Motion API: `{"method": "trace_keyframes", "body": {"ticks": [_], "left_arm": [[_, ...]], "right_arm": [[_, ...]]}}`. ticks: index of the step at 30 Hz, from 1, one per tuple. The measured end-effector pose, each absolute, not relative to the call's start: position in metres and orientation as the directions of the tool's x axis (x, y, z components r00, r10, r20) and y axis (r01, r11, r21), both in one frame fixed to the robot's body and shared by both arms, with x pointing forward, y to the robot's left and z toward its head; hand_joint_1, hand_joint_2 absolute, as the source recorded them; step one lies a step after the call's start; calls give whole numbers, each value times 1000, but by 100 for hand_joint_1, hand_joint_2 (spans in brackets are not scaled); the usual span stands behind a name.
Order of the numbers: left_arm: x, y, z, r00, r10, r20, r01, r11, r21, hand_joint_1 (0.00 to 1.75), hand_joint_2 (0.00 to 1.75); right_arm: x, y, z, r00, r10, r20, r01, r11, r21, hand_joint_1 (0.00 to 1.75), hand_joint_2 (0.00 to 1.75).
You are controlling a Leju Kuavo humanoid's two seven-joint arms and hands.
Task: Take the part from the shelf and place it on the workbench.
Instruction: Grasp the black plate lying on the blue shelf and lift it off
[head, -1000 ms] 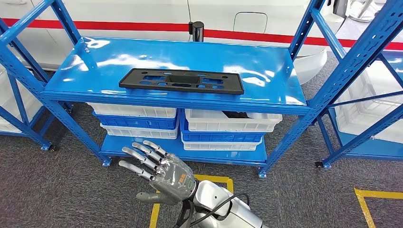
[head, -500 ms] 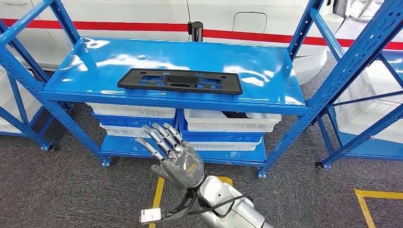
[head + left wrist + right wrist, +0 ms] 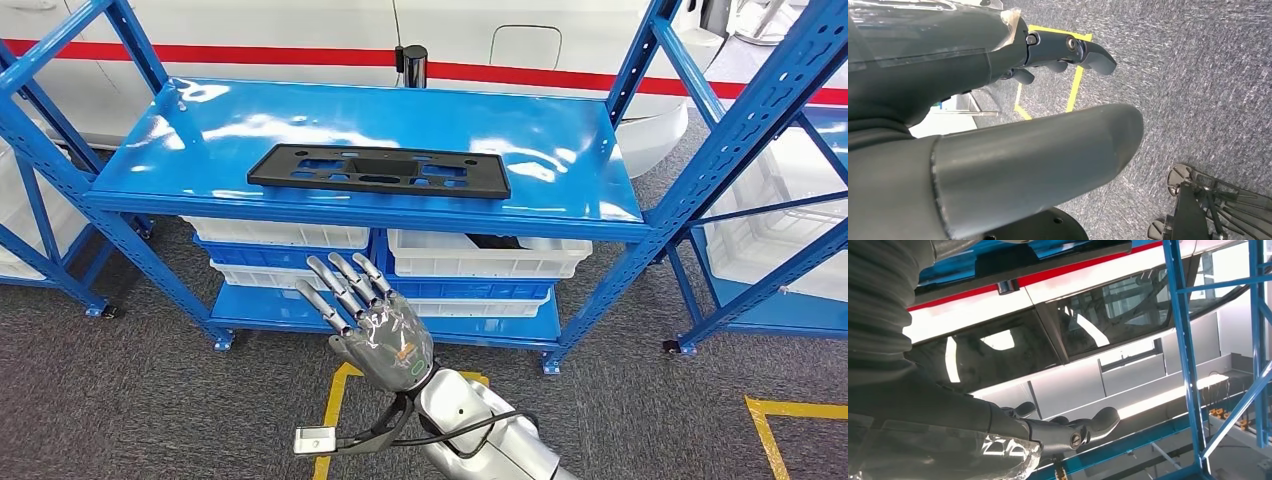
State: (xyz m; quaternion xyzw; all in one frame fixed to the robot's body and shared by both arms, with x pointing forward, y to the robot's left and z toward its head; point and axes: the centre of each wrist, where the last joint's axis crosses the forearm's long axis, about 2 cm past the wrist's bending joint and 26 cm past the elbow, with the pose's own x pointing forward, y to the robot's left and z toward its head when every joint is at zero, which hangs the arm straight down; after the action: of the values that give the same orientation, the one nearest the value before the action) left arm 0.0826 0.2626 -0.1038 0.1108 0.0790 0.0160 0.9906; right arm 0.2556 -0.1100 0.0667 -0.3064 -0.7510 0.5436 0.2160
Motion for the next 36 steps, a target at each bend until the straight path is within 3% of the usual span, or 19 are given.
{"method": "trace_keyframes", "body": {"ticks": [36], "left_arm": [[86, 261, -103, 988, 53, -148, -20, 976, 216, 0, 0]], "right_arm": [[248, -107, 67, -713, 701, 30, 173, 217, -961, 0, 175]]}}
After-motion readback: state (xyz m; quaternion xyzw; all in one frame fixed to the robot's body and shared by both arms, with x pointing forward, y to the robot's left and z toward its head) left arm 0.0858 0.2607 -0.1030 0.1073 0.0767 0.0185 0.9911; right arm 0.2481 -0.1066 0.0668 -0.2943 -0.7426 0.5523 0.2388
